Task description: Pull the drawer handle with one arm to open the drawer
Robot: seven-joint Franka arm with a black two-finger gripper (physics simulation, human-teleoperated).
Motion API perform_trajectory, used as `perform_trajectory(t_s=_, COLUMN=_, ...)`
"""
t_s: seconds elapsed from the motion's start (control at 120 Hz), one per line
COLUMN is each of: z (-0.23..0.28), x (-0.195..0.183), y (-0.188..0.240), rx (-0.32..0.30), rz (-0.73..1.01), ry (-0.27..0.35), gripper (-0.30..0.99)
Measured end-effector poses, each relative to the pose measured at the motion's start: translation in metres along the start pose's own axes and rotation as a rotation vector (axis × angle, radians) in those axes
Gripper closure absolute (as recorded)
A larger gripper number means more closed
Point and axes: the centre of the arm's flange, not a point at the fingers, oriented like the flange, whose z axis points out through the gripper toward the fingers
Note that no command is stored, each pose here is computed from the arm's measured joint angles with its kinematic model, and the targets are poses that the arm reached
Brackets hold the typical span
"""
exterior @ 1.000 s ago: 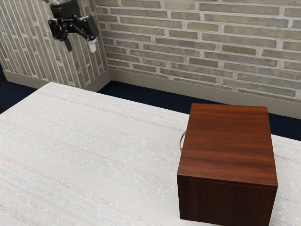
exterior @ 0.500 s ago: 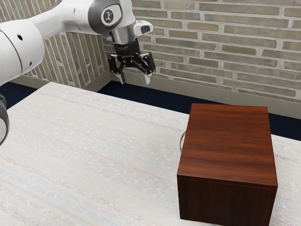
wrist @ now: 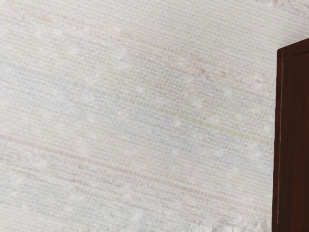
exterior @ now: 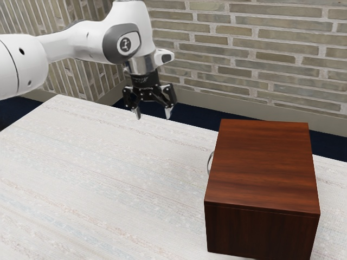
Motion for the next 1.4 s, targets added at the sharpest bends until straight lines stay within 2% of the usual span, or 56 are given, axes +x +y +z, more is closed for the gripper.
perform_trajectory(t_s=0.158, z=0.004, x=-0.034, y=-0.021, rx=-0.024, rz=-0.035, ry=0.023, gripper=0.0)
perform_trajectory(t_s=0.375, z=0.043, x=-0.056, y=-0.016, rx=-0.044, rz=-0.042, ry=0.045, gripper=0.0)
perform_trajectory(t_s=0.575, z=0.068, x=-0.058, y=-0.016, rx=-0.077, rz=-0.065, ry=0.089, gripper=0.0)
perform_trajectory(t_s=0.758, z=0.077, x=-0.062, y=0.005, rx=-0.136, rz=-0.065, ry=0.123, gripper=0.0)
perform_trajectory(t_s=1.092, z=0.101, x=-0.063, y=0.023, rx=-0.226, rz=-0.117, ry=0.149, gripper=0.0)
perform_trajectory(t_s=1.4, z=0.126, x=-0.066, y=0.053, rx=-0.283, rz=-0.137, ry=0.153, gripper=0.0)
